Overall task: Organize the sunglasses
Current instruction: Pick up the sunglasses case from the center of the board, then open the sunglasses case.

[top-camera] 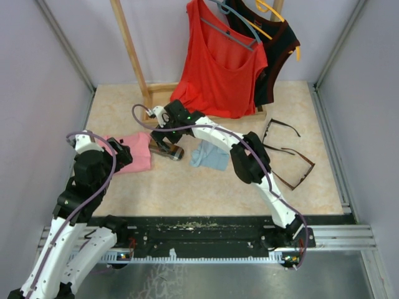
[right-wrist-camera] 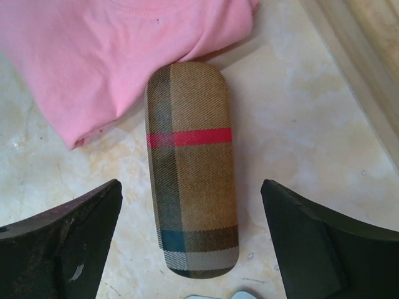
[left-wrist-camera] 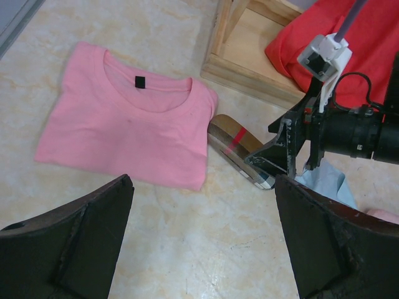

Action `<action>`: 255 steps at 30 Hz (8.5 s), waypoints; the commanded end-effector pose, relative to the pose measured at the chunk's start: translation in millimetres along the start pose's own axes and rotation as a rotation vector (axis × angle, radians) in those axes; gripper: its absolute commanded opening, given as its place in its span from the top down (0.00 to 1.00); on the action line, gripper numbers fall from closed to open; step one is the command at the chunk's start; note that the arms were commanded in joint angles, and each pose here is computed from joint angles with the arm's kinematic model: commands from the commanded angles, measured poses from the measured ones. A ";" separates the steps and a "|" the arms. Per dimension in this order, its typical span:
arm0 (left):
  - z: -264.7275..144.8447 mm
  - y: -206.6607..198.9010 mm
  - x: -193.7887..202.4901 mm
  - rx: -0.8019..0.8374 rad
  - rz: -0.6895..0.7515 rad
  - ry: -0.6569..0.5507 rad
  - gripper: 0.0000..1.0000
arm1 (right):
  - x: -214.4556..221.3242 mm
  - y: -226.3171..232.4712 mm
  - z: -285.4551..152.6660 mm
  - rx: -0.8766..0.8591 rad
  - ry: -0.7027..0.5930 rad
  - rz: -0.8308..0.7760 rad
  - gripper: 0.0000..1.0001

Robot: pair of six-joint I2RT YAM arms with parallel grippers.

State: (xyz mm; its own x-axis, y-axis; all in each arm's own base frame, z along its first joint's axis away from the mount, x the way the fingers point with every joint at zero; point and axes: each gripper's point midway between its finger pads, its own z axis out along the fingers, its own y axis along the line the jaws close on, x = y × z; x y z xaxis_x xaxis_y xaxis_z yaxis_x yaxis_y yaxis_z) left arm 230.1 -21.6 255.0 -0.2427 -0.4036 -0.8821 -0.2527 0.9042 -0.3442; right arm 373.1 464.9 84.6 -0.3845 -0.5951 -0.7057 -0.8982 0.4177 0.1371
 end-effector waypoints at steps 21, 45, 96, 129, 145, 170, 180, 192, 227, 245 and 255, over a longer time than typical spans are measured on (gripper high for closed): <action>3.7 -0.7 4.0 0.003 0.013 0.013 0.00 | 4.8 8.7 26.3 -0.023 0.047 -0.085 0.16; 4.8 -2.2 5.3 0.008 0.016 0.019 0.00 | -12.8 12.2 16.7 -0.028 -0.001 -0.091 0.16; -27.3 -84.1 -23.8 0.468 0.096 -0.014 0.00 | -81.3 26.5 -214.8 0.273 -0.654 0.125 1.00; -159.5 -236.8 13.8 1.555 0.028 -0.013 0.00 | 0.8 166.9 -403.2 -0.288 -1.167 0.078 1.00; -187.0 -240.1 -10.0 1.694 0.108 -0.188 0.00 | -35.7 204.5 -417.3 -0.466 -1.262 -0.068 1.00; -225.9 -237.5 -28.6 1.880 0.083 -0.262 0.00 | -39.1 237.9 -422.5 -0.563 -1.272 -0.307 1.00; -221.3 -240.8 -25.8 1.876 0.064 -0.242 0.01 | -47.1 236.8 -415.0 -0.575 -1.270 -0.293 1.00; -215.7 -245.2 -20.8 1.871 0.054 -0.206 0.01 | -49.8 239.9 -412.5 -0.602 -1.275 -0.295 1.00; -213.1 -247.6 -19.7 1.860 0.056 -0.181 0.44 | -55.1 230.9 -397.3 -0.556 -1.266 -0.238 1.00; -155.2 -252.3 -30.4 1.489 0.173 -0.180 0.89 | -60.5 129.9 -376.5 0.044 -1.118 0.057 1.00; -143.9 -254.1 -33.4 1.417 0.189 -0.143 0.58 | -62.1 90.3 -373.0 0.272 -1.007 0.120 1.00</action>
State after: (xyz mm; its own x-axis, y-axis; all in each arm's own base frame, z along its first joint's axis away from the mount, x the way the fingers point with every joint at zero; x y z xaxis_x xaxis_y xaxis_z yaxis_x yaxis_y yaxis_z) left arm 187.9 -258.6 401.6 -0.0878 -0.3305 -0.9397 0.8839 0.4093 -0.2265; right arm 193.2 312.4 378.7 -0.0682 0.2303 -0.9707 -0.8882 0.4290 0.1642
